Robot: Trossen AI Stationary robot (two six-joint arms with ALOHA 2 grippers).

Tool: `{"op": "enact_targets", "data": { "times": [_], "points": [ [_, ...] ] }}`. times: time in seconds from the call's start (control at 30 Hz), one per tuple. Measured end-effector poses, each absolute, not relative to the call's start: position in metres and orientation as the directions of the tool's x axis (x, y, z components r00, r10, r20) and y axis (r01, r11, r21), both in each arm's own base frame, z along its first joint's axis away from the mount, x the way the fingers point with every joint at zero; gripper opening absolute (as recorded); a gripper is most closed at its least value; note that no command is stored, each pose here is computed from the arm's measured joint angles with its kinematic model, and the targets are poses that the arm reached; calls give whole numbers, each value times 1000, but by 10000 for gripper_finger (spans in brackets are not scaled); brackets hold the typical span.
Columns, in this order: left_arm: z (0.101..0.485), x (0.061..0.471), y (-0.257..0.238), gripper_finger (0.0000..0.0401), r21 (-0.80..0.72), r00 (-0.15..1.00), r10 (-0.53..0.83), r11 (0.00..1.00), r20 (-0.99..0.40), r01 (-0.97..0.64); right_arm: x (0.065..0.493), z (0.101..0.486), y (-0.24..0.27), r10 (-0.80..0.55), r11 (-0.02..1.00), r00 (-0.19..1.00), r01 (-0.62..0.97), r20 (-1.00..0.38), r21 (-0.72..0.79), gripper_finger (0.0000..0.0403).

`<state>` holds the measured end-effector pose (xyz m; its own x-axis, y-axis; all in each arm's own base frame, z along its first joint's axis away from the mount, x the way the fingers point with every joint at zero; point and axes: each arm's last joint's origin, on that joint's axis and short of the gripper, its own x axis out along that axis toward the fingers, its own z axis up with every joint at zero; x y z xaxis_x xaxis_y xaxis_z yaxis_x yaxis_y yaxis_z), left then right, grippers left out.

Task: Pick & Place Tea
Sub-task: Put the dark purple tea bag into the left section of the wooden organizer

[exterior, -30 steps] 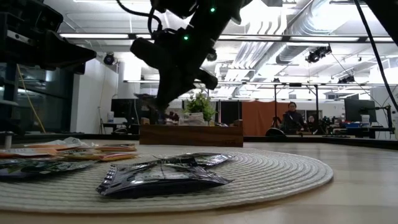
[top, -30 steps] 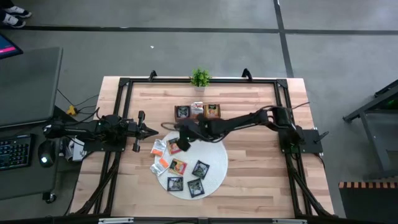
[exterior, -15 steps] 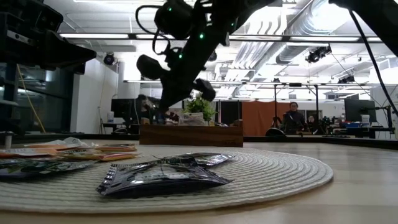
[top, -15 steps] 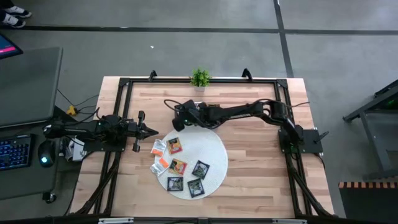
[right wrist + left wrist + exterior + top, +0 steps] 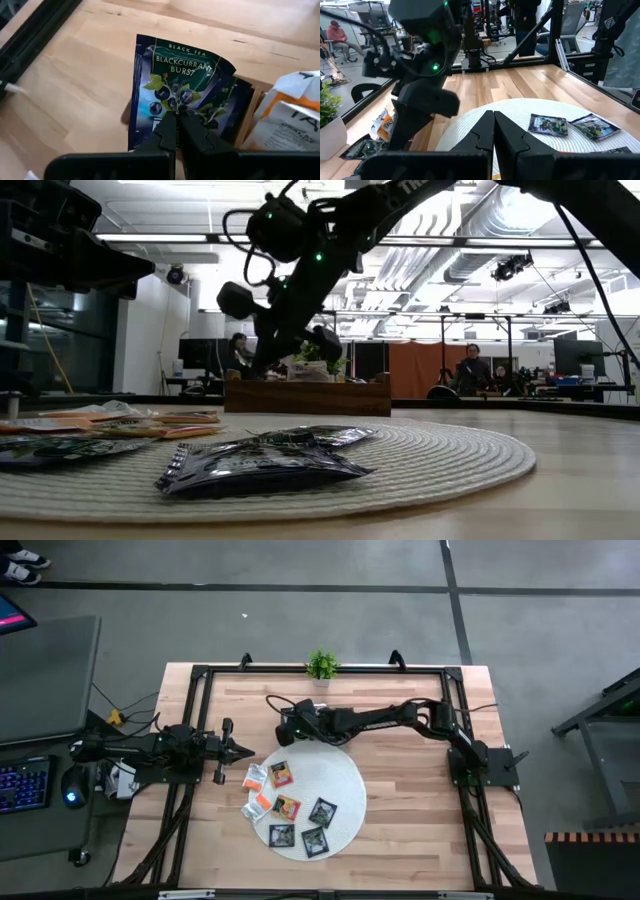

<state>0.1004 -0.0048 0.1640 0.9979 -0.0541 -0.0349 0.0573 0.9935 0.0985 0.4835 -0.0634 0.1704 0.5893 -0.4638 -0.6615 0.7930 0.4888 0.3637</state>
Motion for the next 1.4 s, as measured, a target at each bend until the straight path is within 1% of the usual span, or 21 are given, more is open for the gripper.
{"op": "enact_targets", "data": {
  "times": [0.37,0.7,1.07,1.4],
  "points": [
    [164,100,-5,1,99,998,-54,993,-35,58,484,164,-78,-457,420,592,802,-664,425,0],
    [164,100,-5,1,99,998,-54,993,-35,58,483,164,-83,-429,419,599,795,-677,438,1],
    [164,100,-5,1,98,998,-54,993,-35,57,483,164,-83,-422,421,602,792,-678,441,59],
    [164,100,-5,1,99,998,-54,993,-36,58,484,164,-83,-423,426,604,790,-675,440,97]
  ]
}}
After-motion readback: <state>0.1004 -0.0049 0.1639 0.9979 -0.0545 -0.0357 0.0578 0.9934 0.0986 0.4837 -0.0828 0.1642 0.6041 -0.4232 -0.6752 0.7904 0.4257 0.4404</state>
